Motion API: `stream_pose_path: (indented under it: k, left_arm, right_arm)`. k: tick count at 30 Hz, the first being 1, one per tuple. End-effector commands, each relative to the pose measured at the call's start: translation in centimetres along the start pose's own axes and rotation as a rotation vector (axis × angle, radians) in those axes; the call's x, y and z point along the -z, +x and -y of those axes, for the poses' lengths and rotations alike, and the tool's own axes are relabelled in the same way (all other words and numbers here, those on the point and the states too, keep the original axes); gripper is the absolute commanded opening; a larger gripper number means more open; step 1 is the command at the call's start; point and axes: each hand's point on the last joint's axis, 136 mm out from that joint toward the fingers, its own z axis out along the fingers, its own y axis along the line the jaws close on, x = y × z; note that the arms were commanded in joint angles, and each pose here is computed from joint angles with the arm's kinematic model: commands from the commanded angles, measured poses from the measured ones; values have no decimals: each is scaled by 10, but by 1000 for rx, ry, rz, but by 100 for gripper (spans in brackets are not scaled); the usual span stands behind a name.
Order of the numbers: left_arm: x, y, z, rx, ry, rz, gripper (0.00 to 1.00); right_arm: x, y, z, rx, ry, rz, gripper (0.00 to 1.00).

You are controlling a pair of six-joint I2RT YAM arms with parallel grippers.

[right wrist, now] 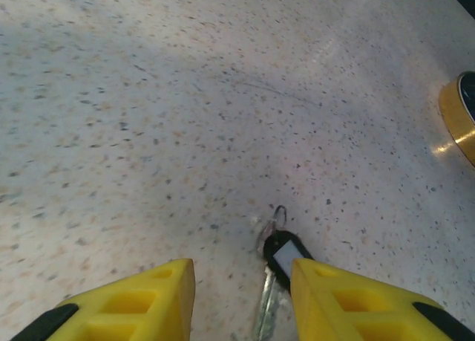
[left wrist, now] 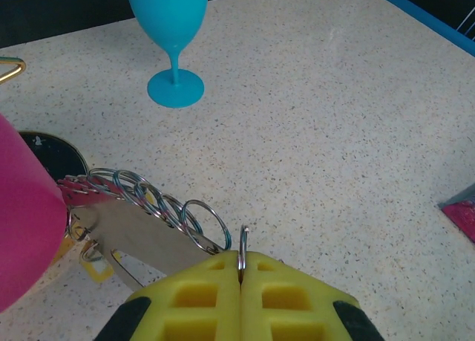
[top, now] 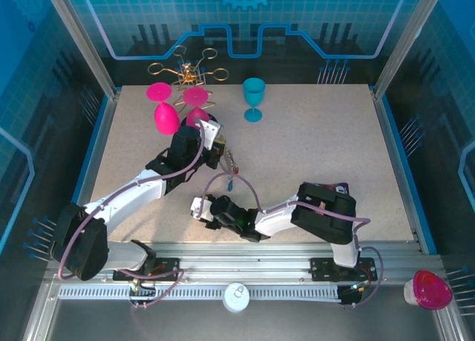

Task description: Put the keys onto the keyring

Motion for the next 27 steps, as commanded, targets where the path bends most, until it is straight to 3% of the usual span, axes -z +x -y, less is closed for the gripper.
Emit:
stream_pose_path:
  k: [1, 16, 23, 27]
  left_arm:
    - [0, -20, 1, 13, 19, 71, 0]
    - [-2, -19, 4, 2, 39, 72, 0]
    - [-1, -20, 6, -8, 44, 74, 0]
    - [0, -21, 6, -18, 45, 79, 0]
  right_arm:
    - [-13, -13, 17, -40, 46, 35, 42]
    - [-43, 7, 12, -90, -20, -16, 41]
    - [-50, 19, 13, -81, 4, -63, 31]
    - [-49, 22, 13, -78, 4, -69, 18]
